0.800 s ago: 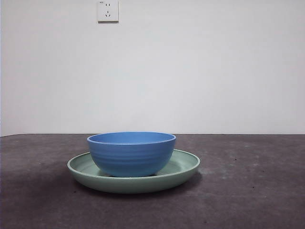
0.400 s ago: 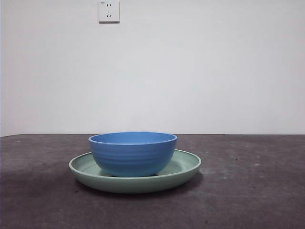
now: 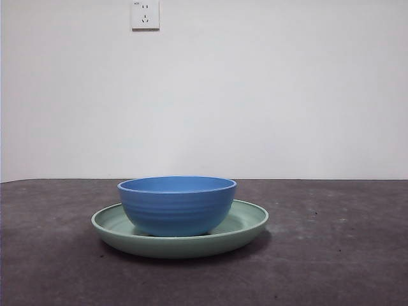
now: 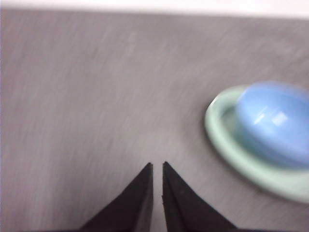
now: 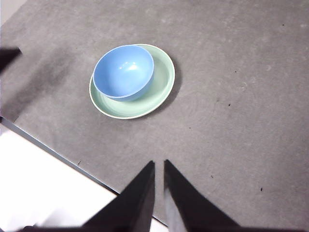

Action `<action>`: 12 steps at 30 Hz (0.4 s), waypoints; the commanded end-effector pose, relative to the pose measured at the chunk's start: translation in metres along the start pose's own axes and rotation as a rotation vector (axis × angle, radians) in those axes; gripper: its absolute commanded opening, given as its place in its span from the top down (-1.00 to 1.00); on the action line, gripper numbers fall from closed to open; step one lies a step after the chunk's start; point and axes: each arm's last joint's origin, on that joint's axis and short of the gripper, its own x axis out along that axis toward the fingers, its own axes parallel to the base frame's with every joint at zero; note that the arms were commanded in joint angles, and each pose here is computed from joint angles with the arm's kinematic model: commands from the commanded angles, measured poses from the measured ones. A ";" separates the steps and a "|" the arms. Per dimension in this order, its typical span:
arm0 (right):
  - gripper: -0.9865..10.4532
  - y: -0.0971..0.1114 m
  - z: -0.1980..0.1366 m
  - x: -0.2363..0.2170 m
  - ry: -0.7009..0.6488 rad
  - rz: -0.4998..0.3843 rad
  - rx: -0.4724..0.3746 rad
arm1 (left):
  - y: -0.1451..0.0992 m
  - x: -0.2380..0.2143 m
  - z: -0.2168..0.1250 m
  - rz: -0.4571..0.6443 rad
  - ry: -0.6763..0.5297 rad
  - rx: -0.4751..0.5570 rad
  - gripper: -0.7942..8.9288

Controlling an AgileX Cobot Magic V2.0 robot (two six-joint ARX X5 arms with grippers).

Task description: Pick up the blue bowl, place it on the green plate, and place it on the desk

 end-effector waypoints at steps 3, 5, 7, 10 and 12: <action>0.78 0.001 0.000 -0.004 0.014 0.001 0.001 | 0.006 0.000 -0.015 0.048 -0.007 0.006 0.77; 0.78 0.001 -0.001 -0.004 0.015 0.001 0.001 | 0.008 -0.002 -0.016 0.092 -0.007 0.008 0.77; 0.78 0.001 0.000 -0.004 0.014 0.001 0.001 | 0.010 -0.003 -0.018 0.152 -0.020 0.004 0.77; 0.78 0.001 0.000 -0.004 0.014 0.001 0.001 | 0.014 0.000 -0.026 0.217 -0.046 -0.001 0.77; 0.78 0.001 0.000 -0.004 0.014 0.001 0.001 | 0.016 -0.001 -0.024 0.236 -0.093 0.006 0.77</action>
